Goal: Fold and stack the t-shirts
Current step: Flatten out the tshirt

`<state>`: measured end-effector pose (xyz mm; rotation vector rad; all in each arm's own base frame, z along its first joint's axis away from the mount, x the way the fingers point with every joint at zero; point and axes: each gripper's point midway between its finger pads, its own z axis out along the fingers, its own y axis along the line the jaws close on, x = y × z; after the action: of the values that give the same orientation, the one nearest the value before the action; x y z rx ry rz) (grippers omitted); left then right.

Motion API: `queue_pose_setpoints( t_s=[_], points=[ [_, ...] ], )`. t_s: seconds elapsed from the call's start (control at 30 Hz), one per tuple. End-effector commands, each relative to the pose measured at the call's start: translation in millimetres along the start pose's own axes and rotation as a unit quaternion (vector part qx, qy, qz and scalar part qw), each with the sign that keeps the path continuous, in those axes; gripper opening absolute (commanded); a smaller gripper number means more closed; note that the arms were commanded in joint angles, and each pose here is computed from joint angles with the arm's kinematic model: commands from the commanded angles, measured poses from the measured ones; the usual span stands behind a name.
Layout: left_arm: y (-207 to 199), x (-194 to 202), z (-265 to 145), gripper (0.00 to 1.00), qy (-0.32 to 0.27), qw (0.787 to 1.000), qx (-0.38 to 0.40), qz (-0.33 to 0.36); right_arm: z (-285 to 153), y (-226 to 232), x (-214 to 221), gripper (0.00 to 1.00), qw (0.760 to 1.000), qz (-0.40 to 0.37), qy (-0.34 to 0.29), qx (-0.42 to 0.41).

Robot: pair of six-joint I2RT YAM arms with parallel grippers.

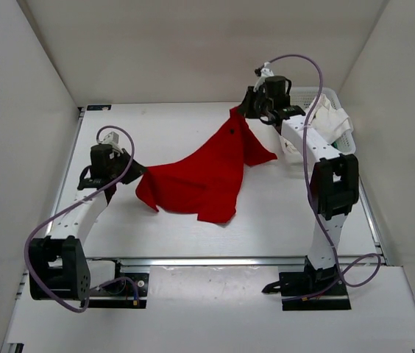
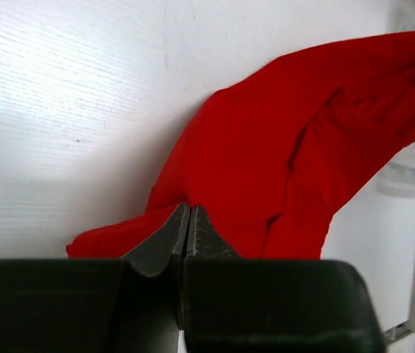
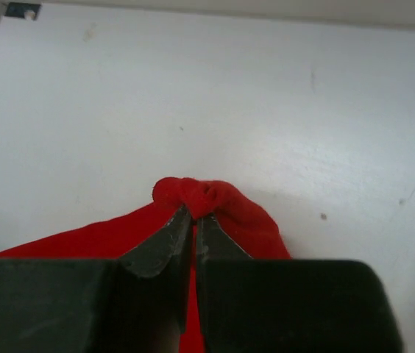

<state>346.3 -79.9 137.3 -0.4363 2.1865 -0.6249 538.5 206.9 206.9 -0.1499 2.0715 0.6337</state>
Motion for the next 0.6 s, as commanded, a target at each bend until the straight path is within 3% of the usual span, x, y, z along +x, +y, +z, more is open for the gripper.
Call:
queue_pose_setpoints(
  t_s=[0.0,0.07,0.13,0.17,0.2,0.27,0.33,0.4,0.43,0.47,0.57],
  points=[
    [-11,-28,0,0.09,-0.029,0.998,0.046,-0.026,-28,15,-67,0.00,0.996,-0.043,-0.075,0.016],
    [-3,-32,8,0.14,-0.025,0.999,0.021,-0.017,-33,10,-73,0.01,0.995,-0.045,-0.080,0.038],
    [6,-37,14,0.34,-0.022,0.999,0.006,-0.024,-34,6,-75,0.23,0.993,-0.053,-0.080,0.071],
    [11,-39,16,0.49,-0.020,0.999,0.005,-0.033,-36,9,-73,0.38,0.992,-0.062,-0.077,0.082],
    [13,-45,16,0.55,-0.025,0.999,0.005,-0.040,-38,7,-71,0.46,0.990,-0.068,-0.075,0.099],
    [21,-50,15,0.69,-0.031,0.998,-0.009,-0.044,-46,20,-64,0.49,0.990,-0.075,-0.068,0.094],
    [23,-55,8,0.74,-0.048,0.998,-0.021,-0.035,-53,30,-45,0.43,0.992,-0.068,-0.060,0.086],
    [17,-51,-3,0.75,-0.070,0.997,-0.044,-0.007,-60,54,-13,0.18,0.994,-0.066,-0.058,0.058],
    [11,-36,-4,0.69,-0.055,0.997,-0.043,0.011,-60,68,10,0.07,0.995,-0.074,-0.048,0.042],
    [9,-37,-10,0.55,-0.069,0.996,-0.050,0.027,-60,75,21,0.02,0.996,-0.076,-0.042,0.032],
    [8,5,-22,0.37,-0.042,0.995,-0.068,0.060,-63,96,80,0.00,0.995,-0.098,-0.003,0.018]
  ],
)
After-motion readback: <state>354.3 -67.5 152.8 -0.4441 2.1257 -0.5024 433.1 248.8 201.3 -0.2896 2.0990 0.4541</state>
